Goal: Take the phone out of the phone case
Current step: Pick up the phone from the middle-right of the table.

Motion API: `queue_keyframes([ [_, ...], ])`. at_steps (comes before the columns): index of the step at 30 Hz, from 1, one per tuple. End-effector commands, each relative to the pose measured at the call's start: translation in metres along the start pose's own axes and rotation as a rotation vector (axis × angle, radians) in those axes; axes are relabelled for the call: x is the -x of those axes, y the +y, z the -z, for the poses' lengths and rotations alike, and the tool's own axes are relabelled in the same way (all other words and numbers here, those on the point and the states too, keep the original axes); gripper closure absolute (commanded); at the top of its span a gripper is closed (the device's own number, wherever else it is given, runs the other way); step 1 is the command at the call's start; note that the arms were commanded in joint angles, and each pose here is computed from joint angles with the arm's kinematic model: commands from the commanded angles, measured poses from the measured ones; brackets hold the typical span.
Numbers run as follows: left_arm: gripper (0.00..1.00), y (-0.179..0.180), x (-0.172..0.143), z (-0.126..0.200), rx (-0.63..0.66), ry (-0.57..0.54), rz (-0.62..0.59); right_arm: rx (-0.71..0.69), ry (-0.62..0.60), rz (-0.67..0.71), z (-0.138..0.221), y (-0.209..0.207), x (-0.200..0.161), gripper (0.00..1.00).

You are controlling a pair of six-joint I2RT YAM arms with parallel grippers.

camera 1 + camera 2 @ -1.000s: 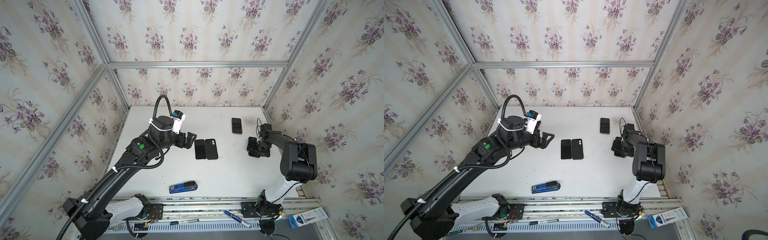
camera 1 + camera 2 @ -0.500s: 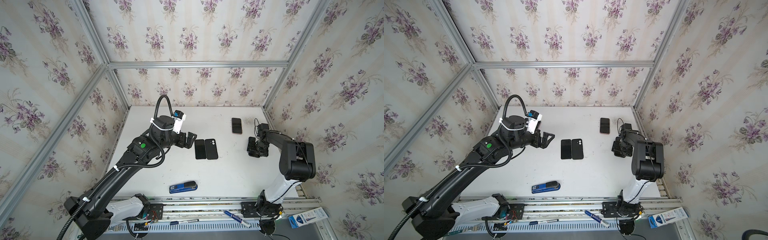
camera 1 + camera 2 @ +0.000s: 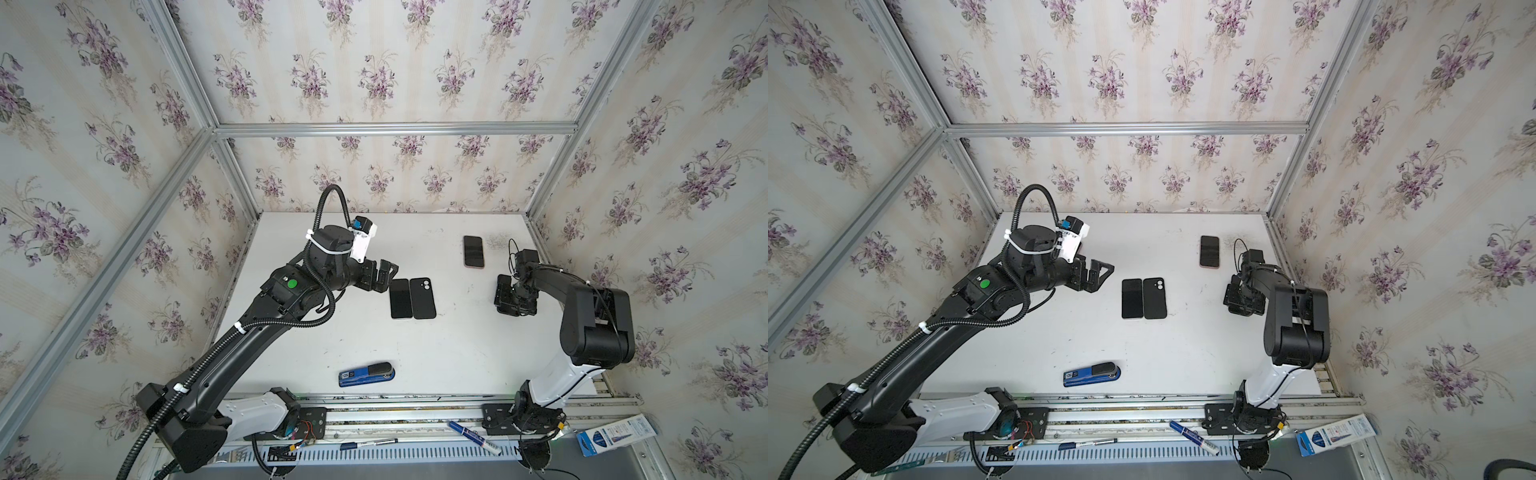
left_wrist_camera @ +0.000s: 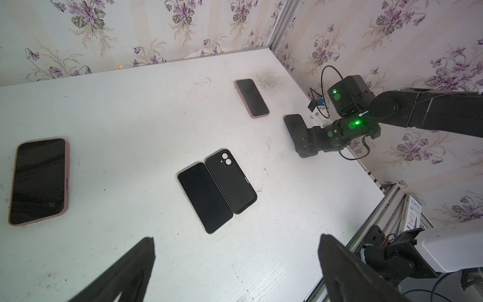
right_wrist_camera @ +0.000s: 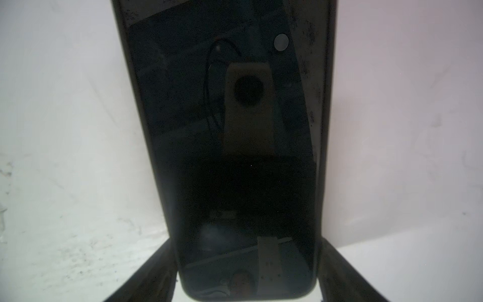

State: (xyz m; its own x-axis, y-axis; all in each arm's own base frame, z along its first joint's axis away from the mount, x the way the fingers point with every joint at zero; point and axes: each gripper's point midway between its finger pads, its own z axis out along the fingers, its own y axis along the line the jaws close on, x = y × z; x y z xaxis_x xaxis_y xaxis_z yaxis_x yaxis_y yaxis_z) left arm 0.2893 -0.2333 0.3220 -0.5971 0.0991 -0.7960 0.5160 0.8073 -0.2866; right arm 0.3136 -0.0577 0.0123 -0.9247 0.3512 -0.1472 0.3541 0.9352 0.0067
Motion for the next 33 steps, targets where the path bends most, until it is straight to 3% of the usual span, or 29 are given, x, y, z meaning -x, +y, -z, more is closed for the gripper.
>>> queue_keyframes([
  [1, 0.0, -0.006, 0.009, -0.002, -0.027, -0.022, 0.012, 0.046, 0.08, -0.025, 0.001, 0.006, -0.024, 0.5],
  [9, 0.0, -0.01, 0.014, -0.019, -0.053, -0.002, 0.03, 0.108, 0.03, -0.043, 0.015, 0.015, -0.026, 0.71],
  [18, 0.0, -0.029, 0.025, -0.041, -0.165, 0.016, 0.09, 0.244, -0.063, -0.02, 0.034, 0.04, -0.029, 0.87],
  [26, 0.0, -0.043, 0.025, -0.067, -0.257, 0.057, 0.154, 0.399, -0.174, 0.006, 0.053, 0.074, -0.036, 0.98],
  [33, 0.0, -0.046, 0.02, -0.084, -0.288, 0.093, 0.186, 0.437, -0.154, 0.05, 0.051, 0.093, -0.05, 1.0],
])
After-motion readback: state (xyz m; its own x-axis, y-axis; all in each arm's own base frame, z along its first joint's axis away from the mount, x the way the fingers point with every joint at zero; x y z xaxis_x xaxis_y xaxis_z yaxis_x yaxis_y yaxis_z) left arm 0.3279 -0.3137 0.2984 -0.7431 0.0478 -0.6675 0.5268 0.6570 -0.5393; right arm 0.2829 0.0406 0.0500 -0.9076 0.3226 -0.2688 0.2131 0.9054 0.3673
